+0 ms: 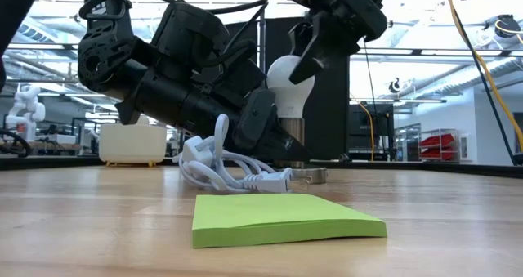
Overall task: Screw lightbulb
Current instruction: Remove the lightbulb from the lamp
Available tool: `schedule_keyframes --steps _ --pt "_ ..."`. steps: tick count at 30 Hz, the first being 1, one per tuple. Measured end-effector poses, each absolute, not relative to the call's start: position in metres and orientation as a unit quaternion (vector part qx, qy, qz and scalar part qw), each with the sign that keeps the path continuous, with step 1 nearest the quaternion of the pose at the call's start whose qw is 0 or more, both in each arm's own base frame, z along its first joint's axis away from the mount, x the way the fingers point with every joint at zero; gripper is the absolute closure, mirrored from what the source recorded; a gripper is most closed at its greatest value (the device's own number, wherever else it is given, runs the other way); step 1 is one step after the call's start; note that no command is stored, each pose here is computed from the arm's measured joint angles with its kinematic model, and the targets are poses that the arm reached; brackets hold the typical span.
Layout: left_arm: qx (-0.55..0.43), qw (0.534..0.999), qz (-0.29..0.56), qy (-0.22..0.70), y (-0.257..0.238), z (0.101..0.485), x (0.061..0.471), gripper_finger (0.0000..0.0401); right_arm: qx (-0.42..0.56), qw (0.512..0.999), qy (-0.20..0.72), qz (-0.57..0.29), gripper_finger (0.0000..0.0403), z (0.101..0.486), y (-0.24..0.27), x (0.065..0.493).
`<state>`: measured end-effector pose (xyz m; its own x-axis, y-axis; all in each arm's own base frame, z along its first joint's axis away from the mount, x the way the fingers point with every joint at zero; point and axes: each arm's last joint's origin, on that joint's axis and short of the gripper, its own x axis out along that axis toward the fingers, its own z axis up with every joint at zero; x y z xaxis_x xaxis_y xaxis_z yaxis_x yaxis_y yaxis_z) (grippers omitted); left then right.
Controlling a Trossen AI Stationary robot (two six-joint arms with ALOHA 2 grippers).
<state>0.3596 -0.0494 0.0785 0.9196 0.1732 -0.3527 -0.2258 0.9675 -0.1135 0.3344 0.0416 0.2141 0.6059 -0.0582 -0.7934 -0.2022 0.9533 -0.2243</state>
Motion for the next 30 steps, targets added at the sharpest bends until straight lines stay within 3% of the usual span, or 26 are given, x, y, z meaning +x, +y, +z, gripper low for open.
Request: schedule_keyframes --steps 16,26,30 --pt "-0.078 0.976 0.092 0.179 -0.051 0.078 0.360 0.0135 -0.181 0.881 0.436 0.042 0.0105 0.223 0.041 0.340" --pt "-0.074 0.975 0.115 0.177 -0.048 0.078 0.360 0.0206 -0.177 0.893 0.414 0.027 0.0104 0.243 0.043 0.346" --pt "-0.074 0.975 0.118 0.176 -0.046 0.078 0.360 0.0216 -0.179 0.884 0.433 0.005 0.0104 0.250 0.044 0.345"
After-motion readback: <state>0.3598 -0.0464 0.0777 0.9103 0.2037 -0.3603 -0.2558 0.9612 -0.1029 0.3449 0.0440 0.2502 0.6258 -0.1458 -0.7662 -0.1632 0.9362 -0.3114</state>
